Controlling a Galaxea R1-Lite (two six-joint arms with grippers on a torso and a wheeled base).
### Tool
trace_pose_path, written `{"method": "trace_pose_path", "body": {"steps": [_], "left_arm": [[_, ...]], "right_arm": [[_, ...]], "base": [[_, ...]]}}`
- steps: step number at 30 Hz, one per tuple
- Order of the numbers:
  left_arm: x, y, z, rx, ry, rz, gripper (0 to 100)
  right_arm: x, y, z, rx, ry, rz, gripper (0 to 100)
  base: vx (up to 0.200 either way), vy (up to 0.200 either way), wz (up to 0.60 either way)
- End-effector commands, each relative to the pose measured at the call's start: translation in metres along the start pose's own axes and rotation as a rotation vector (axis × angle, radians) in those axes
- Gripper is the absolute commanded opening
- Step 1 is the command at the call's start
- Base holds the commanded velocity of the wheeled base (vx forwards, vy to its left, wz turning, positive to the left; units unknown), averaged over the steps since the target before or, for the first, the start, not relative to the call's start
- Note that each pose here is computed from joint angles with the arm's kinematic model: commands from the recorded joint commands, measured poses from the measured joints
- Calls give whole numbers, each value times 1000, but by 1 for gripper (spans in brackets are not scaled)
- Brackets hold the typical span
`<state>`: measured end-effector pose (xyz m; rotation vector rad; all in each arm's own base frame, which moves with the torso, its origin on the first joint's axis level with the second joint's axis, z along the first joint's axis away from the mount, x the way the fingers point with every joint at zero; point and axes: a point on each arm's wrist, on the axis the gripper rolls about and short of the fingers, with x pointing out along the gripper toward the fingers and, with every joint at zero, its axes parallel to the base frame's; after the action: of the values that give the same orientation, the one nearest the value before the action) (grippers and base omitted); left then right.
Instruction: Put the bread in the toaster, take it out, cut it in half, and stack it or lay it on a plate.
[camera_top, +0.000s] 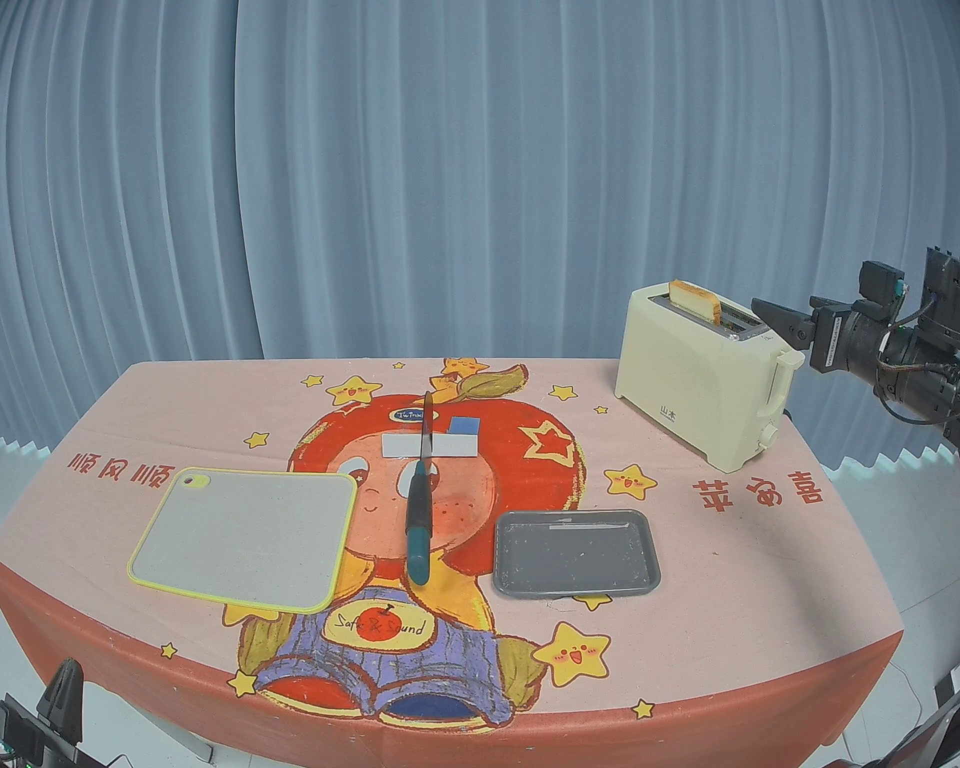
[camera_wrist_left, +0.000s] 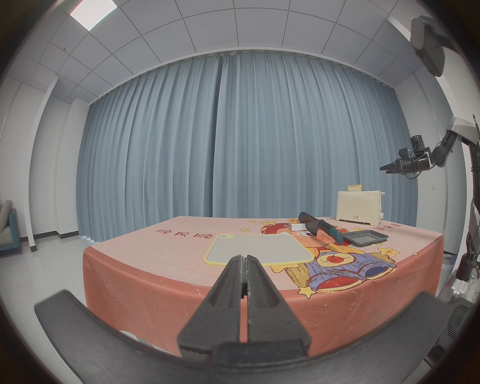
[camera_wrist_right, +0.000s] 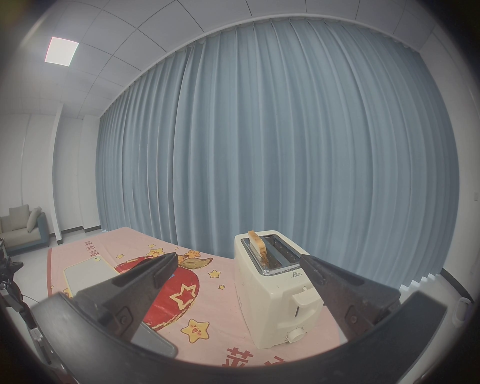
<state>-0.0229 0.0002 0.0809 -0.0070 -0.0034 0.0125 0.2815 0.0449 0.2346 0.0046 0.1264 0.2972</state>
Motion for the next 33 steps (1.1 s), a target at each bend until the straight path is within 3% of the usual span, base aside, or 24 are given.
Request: {"method": "trace_pose_path", "body": {"steps": [1,10,18,24,33], "left_arm": [[0,0,-5,-1,0,1,0],[0,0,-5,-1,0,0,0],[0,0,-5,-1,2,0,0],[0,0,-5,1,0,0,0],[0,0,-5,-1,0,0,0]], "right_arm": [[8,-2,1,1,2,-2,100],[25,-3,-1,4,13,6,100],[61,-10,-1,5,49,-2,100],[89,-12,-4,-20,61,2,100],[128,-25,-19,-19,92,-33,100]], "base": [[0,0,0],[0,0,0],[0,0,0],[0,0,0],[0,0,0]]}}
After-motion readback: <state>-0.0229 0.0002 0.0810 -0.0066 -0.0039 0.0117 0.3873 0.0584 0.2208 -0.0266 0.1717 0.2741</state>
